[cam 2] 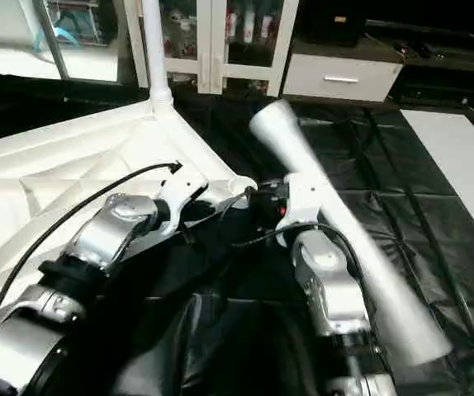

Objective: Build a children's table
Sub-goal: Insert table leg to table base

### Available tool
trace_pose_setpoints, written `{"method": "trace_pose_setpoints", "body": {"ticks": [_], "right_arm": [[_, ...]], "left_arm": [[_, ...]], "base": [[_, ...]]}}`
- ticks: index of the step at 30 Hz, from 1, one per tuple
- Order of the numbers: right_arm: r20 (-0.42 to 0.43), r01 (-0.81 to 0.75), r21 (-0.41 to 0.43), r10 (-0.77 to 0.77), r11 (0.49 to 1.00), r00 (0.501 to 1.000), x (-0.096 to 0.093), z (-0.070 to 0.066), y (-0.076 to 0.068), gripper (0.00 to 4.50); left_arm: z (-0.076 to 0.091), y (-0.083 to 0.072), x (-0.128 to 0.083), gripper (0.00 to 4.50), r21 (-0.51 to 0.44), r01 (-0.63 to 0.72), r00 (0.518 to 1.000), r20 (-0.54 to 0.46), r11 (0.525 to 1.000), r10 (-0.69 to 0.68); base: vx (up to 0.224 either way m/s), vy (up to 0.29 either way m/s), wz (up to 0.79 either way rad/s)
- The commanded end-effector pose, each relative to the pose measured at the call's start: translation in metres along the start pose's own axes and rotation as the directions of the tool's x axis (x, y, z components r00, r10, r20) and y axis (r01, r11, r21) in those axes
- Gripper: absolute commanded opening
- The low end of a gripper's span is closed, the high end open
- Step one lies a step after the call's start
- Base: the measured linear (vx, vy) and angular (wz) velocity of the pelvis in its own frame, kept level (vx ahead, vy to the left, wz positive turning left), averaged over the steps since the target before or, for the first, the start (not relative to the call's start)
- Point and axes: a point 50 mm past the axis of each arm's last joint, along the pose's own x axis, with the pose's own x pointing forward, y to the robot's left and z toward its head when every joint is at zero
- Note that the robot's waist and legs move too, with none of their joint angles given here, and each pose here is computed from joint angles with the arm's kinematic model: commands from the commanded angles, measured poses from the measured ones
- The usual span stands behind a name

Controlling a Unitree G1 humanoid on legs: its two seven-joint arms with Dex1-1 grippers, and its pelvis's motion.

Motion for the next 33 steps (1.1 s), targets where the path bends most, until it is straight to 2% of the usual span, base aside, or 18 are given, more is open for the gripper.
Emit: {"method": "trace_pose_setpoints", "body": {"ticks": [1,6,9,10,12,13,15,16,17,18,19,20,21,22,26,28,30,33], "right_arm": [[-0.001,0.001,0.015,-0.001,1.0,1.0,-0.001,0.003,0.001,4.31],[-0.054,-0.015,0.003,0.016,1.0,0.998,-0.004,-0.002,0.004,4.31],[-0.043,-0.14,-0.055,0.138,0.989,0.99,-0.006,0.002,0.021,4.31],[-0.019,-0.165,-0.068,0.164,0.984,0.986,-0.006,0.007,0.025,4.31],[0.086,-0.238,-0.065,0.243,0.969,0.966,-0.008,0.033,0.034,4.31],[0.101,-0.245,-0.065,0.251,0.967,0.963,-0.008,0.037,0.035,4.31],[0.189,-0.234,-0.082,0.246,0.969,0.951,-0.009,0.068,0.031,4.31],[0.213,-0.205,-0.097,0.222,0.974,0.952,-0.008,0.082,0.025,4.31],[0.192,-0.12,-0.14,0.145,0.983,0.971,-0.006,0.093,0.008,4.41],[0.192,-0.12,-0.14,0.145,0.983,0.971,-0.006,0.093,0.008,4.41],[0.158,-0.056,-0.185,0.086,0.981,0.984,-0.005,0.094,-0.005,4.41],[0.101,0.041,-0.262,-0.015,0.964,0.995,-0.007,0.092,-0.027,4.41],[0.079,0.072,-0.286,-0.051,0.956,0.996,-0.009,0.091,-0.035,4.41],[0.029,0.136,-0.329,-0.134,0.934,0.991,-0.015,0.089,-0.055,4.41],[-0.072,0.223,-0.348,-0.263,0.911,0.962,-0.033,0.085,-0.093,4.41],[-0.11,0.225,-0.352,-0.279,0.908,0.954,-0.037,0.082,-0.1,4.41],[-0.179,0.236,-0.384,-0.323,0.893,0.929,-0.044,0.072,-0.12,4.41],[-0.191,0.264,-0.388,-0.358,0.883,0.914,-0.047,0.07,-0.131,4.41]], "left_arm": [[-0.006,0.0,-0.001,0.0,-0.004,0.002,1.0,-0.002,1.0,-0.002],[-0.009,-0.002,-0.002,0.0,-0.007,0.01,1.0,-0.016,1.0,-0.01],[-0.014,0.002,-0.003,0.0,0.006,-0.014,0.999,-0.036,1.0,0.015],[-0.015,0.003,-0.003,0.0,0.011,-0.021,0.999,-0.036,1.0,0.021],[-0.016,0.004,-0.005,0.0,0.054,-0.013,0.999,-0.035,0.998,0.015],[-0.016,0.005,-0.006,0.0,0.06,-0.012,0.999,-0.034,0.998,0.014],[-0.015,0.004,-0.009,0.0,0.113,0.02,1.0,-0.014,0.993,-0.018],[-0.015,0.002,-0.012,0.0,0.161,0.062,0.998,-0.004,0.985,-0.063],[-0.016,-0.007,-0.015,0.0,0.261,0.169,0.984,0.013,0.95,-0.179],[-0.016,-0.007,-0.015,0.0,0.261,0.169,0.984,0.013,0.95,-0.179],[-0.018,-0.011,-0.017,0.0,0.298,0.209,0.976,0.0,0.932,-0.219],[-0.022,-0.016,-0.019,0.0,0.352,0.274,0.958,-0.02,0.895,-0.286],[-0.024,-0.018,-0.02,0.0,0.36,0.296,0.951,-0.029,0.885,-0.306],[-0.027,-0.023,-0.021,0.0,0.382,0.338,0.935,-0.034,0.86,-0.352],[-0.026,-0.029,-0.024,0.0,0.447,0.376,0.911,-0.02,0.812,-0.412],[-0.026,-0.031,-0.024,0.0,0.453,0.387,0.905,-0.019,0.804,-0.425],[-0.024,-0.034,-0.023,0.0,0.465,0.397,0.894,-0.002,0.791,-0.448],[-0.021,-0.035,-0.022,0.0,0.469,0.402,0.887,0.017,0.787,-0.462]], "base": [[0.0,0.0,0.0],[0.0,0.0,0.0],[0.0,0.0,0.0],[0.0,0.0,0.0],[0.0,0.0,0.0],[0.0,0.0,0.0],[0.0,0.0,0.0],[0.0,0.0,0.0],[0.0,0.0,0.0],[0.0,0.0,0.0],[0.0,0.0,0.0],[0.0,0.0,0.0],[0.0,0.0,0.0],[0.0,0.0,0.0],[0.0,0.0,0.0],[0.0,0.0,0.0],[0.0,0.0,0.0],[0.0,0.0,0.0]]}}
